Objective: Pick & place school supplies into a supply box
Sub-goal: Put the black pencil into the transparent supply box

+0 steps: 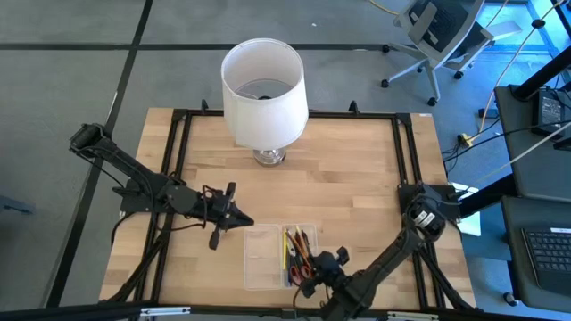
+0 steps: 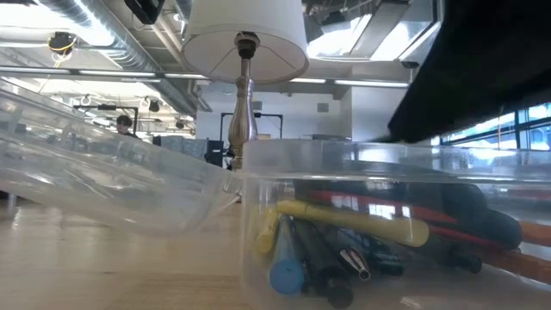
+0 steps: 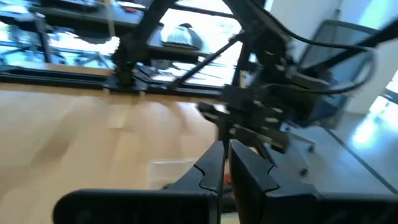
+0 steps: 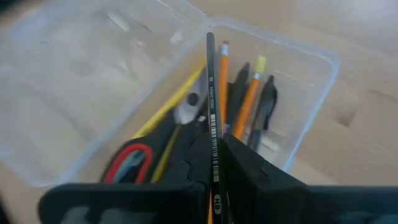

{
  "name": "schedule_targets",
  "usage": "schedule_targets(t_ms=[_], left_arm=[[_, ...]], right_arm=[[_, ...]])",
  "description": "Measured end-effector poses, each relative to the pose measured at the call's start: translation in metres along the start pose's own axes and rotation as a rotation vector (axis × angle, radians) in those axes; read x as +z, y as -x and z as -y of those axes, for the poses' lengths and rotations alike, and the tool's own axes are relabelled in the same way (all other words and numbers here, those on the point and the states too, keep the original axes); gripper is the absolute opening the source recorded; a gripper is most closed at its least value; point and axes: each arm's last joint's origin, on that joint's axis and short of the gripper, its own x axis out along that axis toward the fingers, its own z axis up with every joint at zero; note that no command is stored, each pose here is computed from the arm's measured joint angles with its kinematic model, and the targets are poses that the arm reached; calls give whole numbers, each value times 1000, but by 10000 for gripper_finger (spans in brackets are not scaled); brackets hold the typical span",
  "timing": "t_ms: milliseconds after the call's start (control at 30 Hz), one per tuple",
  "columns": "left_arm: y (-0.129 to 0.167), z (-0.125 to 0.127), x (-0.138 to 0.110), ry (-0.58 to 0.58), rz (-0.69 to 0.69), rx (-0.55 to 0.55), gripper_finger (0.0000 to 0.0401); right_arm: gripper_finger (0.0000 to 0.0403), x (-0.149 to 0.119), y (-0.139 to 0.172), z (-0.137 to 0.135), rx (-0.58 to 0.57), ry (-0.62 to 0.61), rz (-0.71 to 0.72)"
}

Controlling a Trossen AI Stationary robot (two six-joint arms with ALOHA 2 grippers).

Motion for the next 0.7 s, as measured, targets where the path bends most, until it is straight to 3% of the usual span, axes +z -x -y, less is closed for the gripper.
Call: schedule_targets(t_ms=[167,700], left_arm=[[0,2,-1,-3,-27,-69,17],[0,3,-2,-1,-36,-102,17]], right_arm=[[35,2,-4,0,-11,-8,-23],[52,4,-13,-6,-8,-79,-168]])
